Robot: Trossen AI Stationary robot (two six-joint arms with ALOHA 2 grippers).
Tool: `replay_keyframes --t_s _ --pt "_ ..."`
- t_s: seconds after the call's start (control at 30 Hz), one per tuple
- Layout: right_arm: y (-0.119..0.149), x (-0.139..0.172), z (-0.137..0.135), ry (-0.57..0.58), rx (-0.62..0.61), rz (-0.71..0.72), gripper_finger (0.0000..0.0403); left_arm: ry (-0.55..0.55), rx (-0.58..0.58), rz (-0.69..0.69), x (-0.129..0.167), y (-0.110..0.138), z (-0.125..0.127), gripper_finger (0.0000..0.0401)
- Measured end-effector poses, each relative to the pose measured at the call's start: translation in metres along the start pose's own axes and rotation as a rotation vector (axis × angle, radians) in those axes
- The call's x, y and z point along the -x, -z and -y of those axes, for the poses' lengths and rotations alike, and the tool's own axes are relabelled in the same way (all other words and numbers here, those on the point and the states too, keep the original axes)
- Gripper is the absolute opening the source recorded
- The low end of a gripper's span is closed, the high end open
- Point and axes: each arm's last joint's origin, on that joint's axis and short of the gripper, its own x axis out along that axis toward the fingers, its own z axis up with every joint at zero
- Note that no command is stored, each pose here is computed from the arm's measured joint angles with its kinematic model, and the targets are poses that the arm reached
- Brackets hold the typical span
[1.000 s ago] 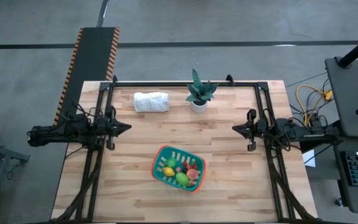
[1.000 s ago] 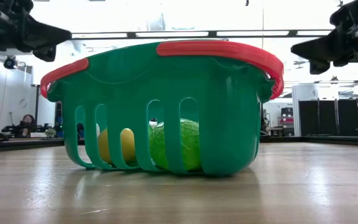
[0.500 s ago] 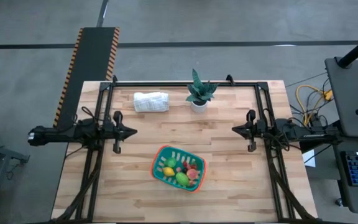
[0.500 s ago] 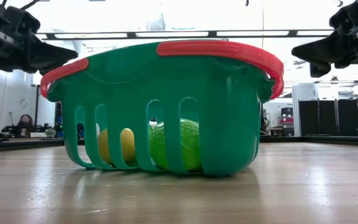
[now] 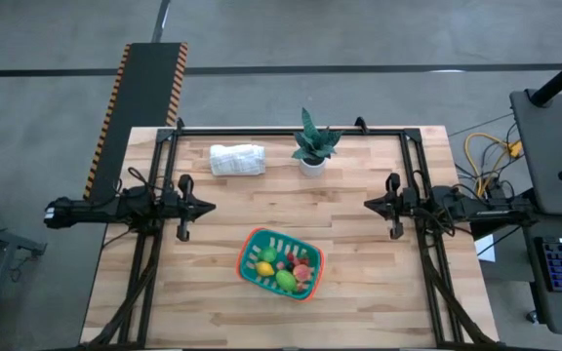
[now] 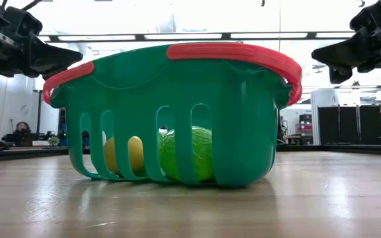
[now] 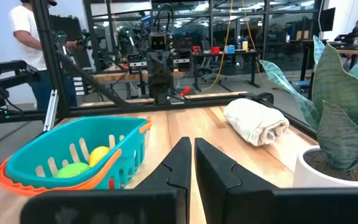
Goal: Pick and placing Produce into tupperware
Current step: Return to Home Position
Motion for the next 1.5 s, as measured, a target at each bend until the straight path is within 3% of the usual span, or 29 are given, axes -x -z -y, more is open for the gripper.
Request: replay_keyframes --t_s 0.43,0.73,1.5 --pt "0.0012 -0.0008 -0.0002 -0.007 -0.038 -0.012 0.0013 0.007 0.002 -0.008 -0.0008 0.0008 0.0003 0.0" --pt "0.0011 -0.001 -0.0003 -0.006 -0.233 -0.013 0.0013 0.007 0.002 -0.009 -0.0009 0.0011 0.0003 0.0" --pt "0.0011 -0.001 -0.0003 -0.006 -0.235 -0.013 0.0013 0.008 0.001 -0.007 -0.001 0.0012 0.0003 0.0"
